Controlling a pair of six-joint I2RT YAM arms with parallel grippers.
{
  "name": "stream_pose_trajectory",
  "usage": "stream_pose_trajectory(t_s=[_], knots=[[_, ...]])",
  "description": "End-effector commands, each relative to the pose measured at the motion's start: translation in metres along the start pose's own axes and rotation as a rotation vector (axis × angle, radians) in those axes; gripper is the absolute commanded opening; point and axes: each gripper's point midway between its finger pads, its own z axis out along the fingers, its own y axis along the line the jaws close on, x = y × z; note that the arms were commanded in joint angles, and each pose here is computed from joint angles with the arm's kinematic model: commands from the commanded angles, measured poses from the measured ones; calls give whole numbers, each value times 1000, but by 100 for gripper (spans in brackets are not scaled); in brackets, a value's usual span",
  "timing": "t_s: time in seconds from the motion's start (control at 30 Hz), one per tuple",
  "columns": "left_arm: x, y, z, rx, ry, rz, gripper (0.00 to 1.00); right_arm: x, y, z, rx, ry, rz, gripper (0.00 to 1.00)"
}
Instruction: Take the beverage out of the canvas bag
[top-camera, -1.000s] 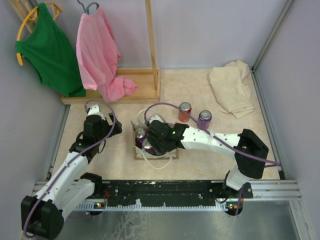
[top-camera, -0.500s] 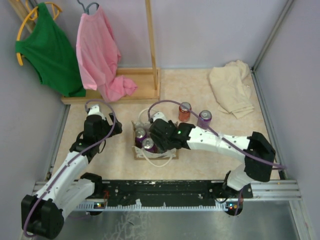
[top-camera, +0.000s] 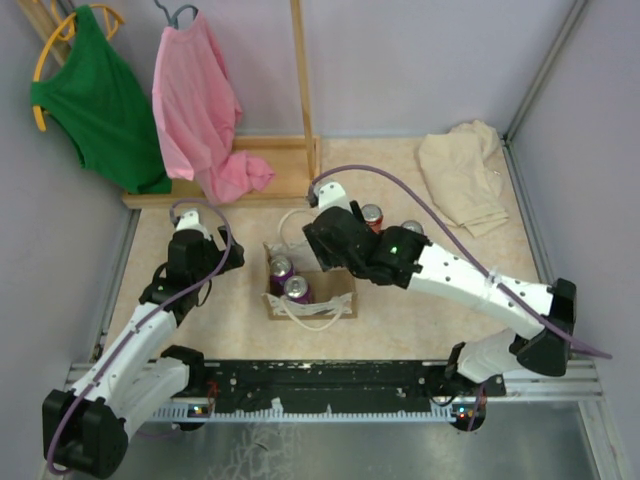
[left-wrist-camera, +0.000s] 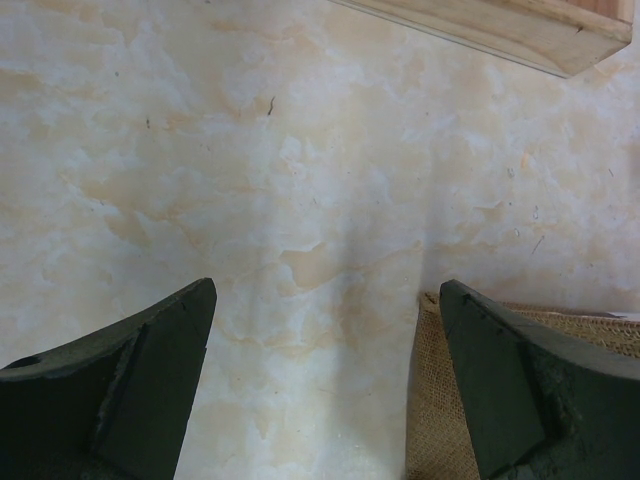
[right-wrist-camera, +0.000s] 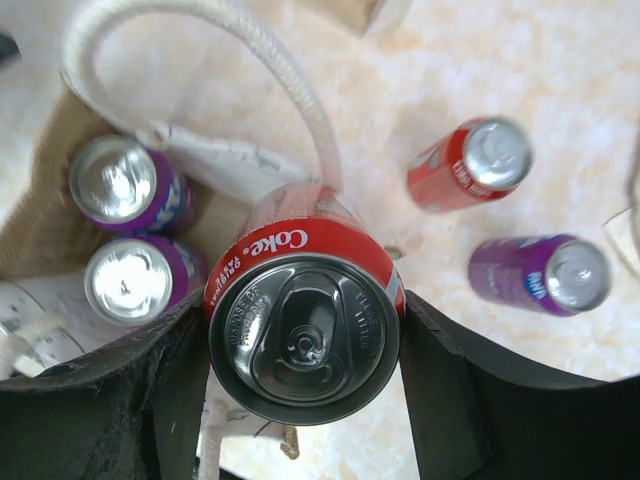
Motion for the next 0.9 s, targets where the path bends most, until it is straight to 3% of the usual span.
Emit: stream_pose_trajectory(t_s=[0.0,0.17,0.33,0.53,0.87], knots=[[0,-4,1,17,-4,-10,99,-101,-42,-63,97,-315,156,0],[0,-4,2,17,-1,-7,99,-130,-87,-100,273,-399,197,0],[0,-6,2,27,-3,-8,99,-126,-136,-113,401,-387,285,0],[0,-6,3,28,-2,-7,99,-83,-175,-101,461,-288,385,0],[6,-8,6,39,20,-11,99,19,-152,-41,403,-28,423,0]])
